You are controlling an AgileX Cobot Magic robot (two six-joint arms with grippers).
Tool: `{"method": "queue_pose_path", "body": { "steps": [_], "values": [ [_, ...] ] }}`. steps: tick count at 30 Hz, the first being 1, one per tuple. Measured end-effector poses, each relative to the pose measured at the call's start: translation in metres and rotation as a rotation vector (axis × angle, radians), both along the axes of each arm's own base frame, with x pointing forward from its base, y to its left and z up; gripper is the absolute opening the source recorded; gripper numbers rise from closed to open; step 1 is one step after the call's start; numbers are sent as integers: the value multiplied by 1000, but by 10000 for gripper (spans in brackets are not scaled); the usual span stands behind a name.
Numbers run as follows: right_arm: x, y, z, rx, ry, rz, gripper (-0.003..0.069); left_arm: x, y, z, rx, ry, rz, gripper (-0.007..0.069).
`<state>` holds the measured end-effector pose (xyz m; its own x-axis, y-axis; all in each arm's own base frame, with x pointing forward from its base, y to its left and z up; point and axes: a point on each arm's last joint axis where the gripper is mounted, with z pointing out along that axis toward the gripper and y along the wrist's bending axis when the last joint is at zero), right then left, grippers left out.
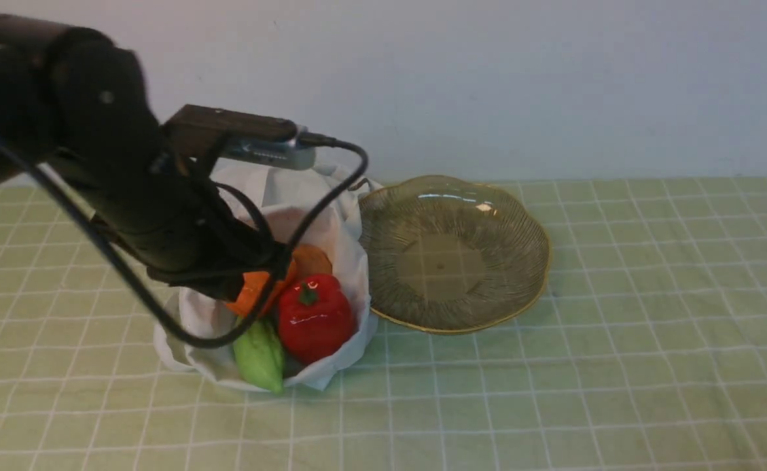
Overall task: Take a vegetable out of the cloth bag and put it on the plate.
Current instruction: Use the left arm to grab a pumpkin from the bag
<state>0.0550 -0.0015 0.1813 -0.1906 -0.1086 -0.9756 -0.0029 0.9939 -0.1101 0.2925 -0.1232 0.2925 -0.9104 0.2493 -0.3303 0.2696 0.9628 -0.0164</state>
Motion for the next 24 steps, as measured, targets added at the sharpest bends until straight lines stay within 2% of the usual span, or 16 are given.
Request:
{"method": "queue_pose_path", "body": {
  "steps": [2,4,5,6,8,10,11,13,16,20,23,24],
  "values": [
    [0,0,0,0,0,0,-15,12,-12,-5,83,-47,4,190],
    [0,0,0,0,0,0,-15,17,-17,-7,111,-80,4,242],
    [0,0,0,0,0,0,-15,24,-22,-10,136,-117,0,334],
    [0,0,0,0,0,0,-15,25,-23,-10,136,-123,0,343],
    [0,0,0,0,0,0,-15,32,-27,-17,164,-154,-18,450],
    [0,0,0,0,0,0,-15,34,-28,-20,172,-159,-23,490],
    [0,0,0,0,0,0,-15,38,-30,-27,182,-156,-30,549],
    [0,0,0,0,0,0,-15,42,-31,-35,201,-146,-35,588],
    [0,0,0,0,0,0,-15,46,-32,-45,220,-130,-42,608],
    [0,0,0,0,0,0,-15,53,-35,-62,243,-113,-58,588],
    [0,0,0,0,0,0,-15,57,-35,-71,279,-105,-70,540],
    [0,0,0,0,0,0,-15,59,-35,-75,297,-107,-70,495]
  ]
}}
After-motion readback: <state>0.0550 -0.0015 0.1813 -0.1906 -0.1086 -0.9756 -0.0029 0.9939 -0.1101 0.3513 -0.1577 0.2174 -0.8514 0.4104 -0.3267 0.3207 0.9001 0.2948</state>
